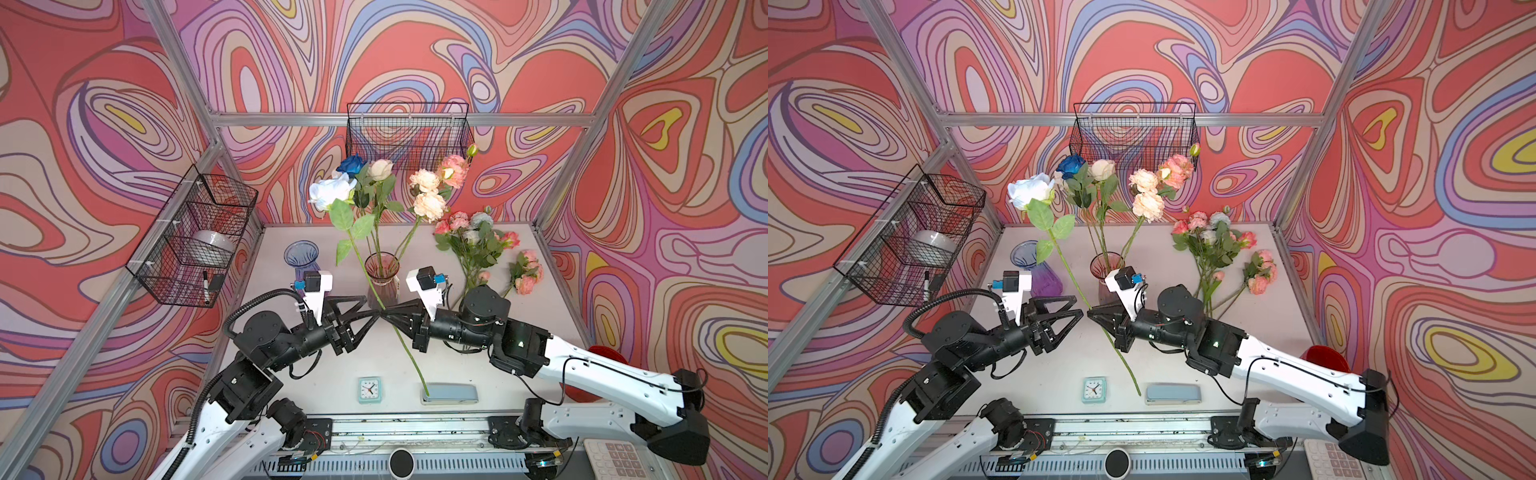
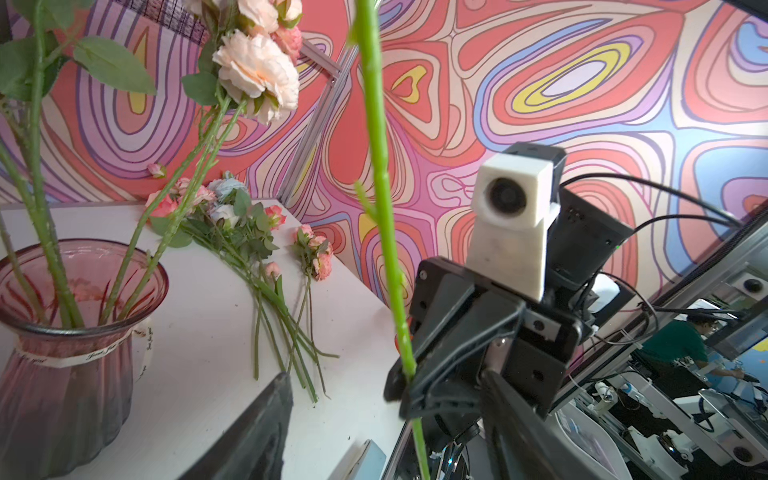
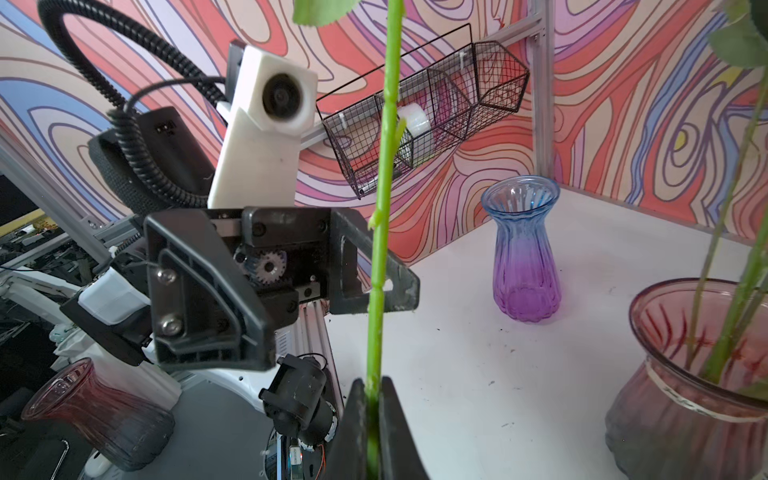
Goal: Arrange the flowers into the vase
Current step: 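Close the left gripper on the white rose stem while the right gripper releases, then lower the white rose stem into the pink vase and open the left gripper, then draw the left gripper back while the right gripper moves over the bouquet stems, then close the right gripper on the pink tulip stem, then carry the pink tulip with the right gripper and lower it into the pink vase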
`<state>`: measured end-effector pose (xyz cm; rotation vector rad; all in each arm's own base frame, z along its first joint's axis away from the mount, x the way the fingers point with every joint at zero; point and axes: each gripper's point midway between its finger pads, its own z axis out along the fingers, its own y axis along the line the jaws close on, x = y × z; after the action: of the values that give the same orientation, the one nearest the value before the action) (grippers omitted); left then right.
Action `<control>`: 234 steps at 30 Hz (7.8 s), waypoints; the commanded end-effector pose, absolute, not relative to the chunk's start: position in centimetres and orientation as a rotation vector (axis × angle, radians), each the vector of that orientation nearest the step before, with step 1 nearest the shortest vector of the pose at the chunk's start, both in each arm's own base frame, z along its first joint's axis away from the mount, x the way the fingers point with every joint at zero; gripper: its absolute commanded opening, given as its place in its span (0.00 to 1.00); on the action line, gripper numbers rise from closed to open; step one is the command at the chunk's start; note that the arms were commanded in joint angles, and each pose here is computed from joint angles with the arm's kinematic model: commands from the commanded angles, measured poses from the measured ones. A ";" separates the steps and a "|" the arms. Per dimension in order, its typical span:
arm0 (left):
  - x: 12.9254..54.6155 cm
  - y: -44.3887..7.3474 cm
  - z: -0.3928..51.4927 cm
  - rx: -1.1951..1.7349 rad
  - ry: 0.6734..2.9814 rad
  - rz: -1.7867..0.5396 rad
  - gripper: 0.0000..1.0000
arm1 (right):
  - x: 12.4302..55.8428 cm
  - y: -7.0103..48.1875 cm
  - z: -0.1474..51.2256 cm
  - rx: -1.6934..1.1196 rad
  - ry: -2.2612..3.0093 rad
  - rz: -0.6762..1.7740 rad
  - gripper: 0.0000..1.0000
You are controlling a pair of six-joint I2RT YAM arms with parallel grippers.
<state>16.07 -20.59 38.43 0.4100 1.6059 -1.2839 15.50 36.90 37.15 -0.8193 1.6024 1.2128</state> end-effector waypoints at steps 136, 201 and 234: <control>21.7 -15.2 28.5 -0.105 1.817 -1.063 0.99 | 35.1 5.3 8.9 0.691 2.339 0.421 0.45; 20.6 -12.3 26.3 -0.203 1.897 -0.921 0.98 | 27.9 36.1 42.2 -0.463 1.512 0.595 0.00; 20.2 -12.7 26.3 -0.178 1.902 -0.945 0.98 | 37.1 36.5 34.9 -0.203 1.380 0.371 0.45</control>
<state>20.57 -12.63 25.18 -0.1917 1.9245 -0.9264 37.82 37.65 34.51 -0.2386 1.3466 0.3400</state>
